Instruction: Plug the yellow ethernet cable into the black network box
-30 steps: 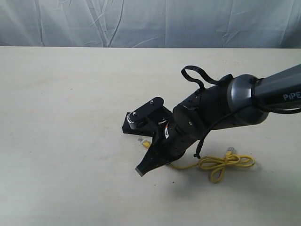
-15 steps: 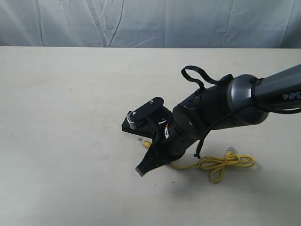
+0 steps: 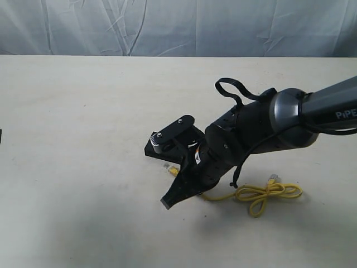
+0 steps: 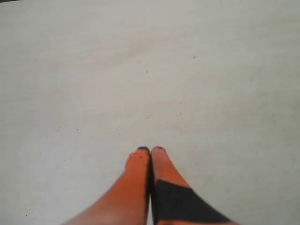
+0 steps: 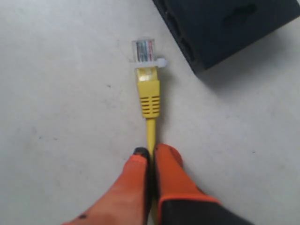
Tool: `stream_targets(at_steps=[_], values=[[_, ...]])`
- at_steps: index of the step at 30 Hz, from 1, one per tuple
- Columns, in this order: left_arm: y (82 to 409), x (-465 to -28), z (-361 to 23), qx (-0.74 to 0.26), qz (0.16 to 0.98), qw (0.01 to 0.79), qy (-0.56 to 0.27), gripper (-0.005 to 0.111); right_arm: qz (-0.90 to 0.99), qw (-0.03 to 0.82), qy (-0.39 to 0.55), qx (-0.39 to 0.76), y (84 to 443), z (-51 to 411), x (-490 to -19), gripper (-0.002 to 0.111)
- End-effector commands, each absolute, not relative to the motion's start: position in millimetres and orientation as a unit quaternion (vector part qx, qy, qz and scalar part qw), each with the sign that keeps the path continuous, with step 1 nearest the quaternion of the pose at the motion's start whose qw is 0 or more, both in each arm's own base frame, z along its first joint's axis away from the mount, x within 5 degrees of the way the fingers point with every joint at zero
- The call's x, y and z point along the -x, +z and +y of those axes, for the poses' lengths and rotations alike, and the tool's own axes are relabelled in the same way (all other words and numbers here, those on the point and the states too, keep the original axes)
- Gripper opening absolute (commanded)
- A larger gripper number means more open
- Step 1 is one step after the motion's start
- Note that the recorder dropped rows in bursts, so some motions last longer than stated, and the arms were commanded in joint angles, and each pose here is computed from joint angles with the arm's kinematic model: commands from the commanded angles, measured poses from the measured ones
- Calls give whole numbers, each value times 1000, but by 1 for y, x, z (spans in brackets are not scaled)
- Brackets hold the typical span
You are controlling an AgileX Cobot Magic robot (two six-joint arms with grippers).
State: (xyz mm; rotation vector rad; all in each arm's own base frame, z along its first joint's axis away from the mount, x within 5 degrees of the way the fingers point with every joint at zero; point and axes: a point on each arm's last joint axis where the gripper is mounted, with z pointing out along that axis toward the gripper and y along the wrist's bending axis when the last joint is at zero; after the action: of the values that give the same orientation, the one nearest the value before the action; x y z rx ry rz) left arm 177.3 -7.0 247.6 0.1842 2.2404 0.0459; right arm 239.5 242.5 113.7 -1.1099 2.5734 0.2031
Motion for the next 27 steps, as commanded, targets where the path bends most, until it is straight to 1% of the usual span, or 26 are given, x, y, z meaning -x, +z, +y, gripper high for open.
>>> stream_targets(at_steps=[1,6,9,16,19,24,27], values=[[249,-205,-14,-121,918,379,3,0,903,162,70,393,112,242,-239,-1],[238,-245,-24,-150,928,339,-37,0,906,144,63,394,111,240,-236,-1],[226,-269,-32,-190,927,316,-68,0,906,140,62,394,111,239,-236,-1],[210,-328,-51,-226,911,307,-155,0,906,143,63,393,112,240,-236,-1],[205,-351,-64,-251,904,307,-161,0,905,147,64,393,115,240,-236,-1],[188,-383,-104,-327,879,301,-173,0,907,145,66,390,120,239,-235,-1],[174,-400,-131,-350,868,293,-192,0,913,126,64,384,119,238,-232,-1]])
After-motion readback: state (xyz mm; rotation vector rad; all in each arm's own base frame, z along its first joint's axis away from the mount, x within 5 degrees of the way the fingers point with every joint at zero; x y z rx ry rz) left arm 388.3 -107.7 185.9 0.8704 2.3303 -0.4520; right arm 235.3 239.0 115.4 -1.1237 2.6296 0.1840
